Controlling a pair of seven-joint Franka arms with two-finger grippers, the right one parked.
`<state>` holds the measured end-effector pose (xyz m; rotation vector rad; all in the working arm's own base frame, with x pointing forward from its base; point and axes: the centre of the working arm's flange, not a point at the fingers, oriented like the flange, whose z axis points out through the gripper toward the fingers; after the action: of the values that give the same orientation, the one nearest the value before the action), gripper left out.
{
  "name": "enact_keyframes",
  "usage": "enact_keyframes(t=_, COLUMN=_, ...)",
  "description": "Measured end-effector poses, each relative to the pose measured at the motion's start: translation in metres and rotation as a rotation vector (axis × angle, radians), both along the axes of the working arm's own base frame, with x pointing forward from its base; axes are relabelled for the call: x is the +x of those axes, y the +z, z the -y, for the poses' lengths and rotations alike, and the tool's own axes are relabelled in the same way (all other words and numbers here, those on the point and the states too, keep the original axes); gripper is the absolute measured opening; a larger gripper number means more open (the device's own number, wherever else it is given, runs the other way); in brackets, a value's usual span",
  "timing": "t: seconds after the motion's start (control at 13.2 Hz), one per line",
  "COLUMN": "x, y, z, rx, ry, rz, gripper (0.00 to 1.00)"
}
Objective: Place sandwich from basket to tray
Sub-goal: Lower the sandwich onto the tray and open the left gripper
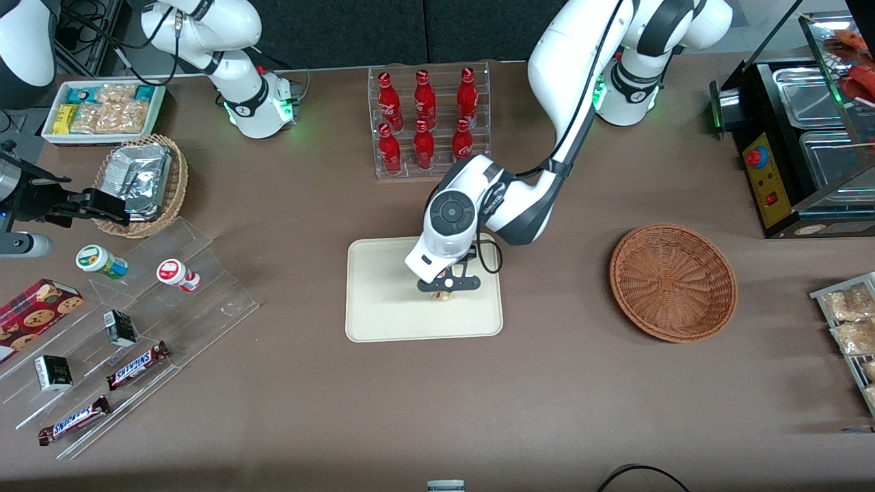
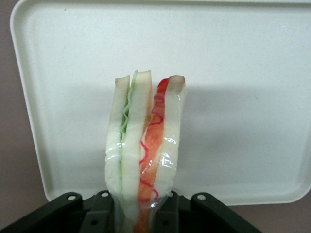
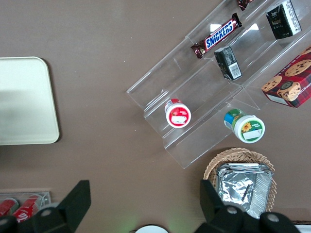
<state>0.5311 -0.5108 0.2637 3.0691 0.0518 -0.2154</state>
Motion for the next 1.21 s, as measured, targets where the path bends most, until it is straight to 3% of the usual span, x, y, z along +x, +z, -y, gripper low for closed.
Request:
enact_keyframes(t=0.45, x=0.007, y=-0.040, z=0.004, rx=0.018, ry=-0.007, rz=-0.010, gripper=0.20)
enact_keyframes(t=0.98, x=0.010, y=-0.058, z=0.003, rx=0.017, ry=0.000, rz=0.003, gripper=0.19)
enact_keyframes(t=1.21, x=0.013, y=-0.048, z=0.006, rx=0.006, ry=0.009, rz=0.018, gripper=0.49)
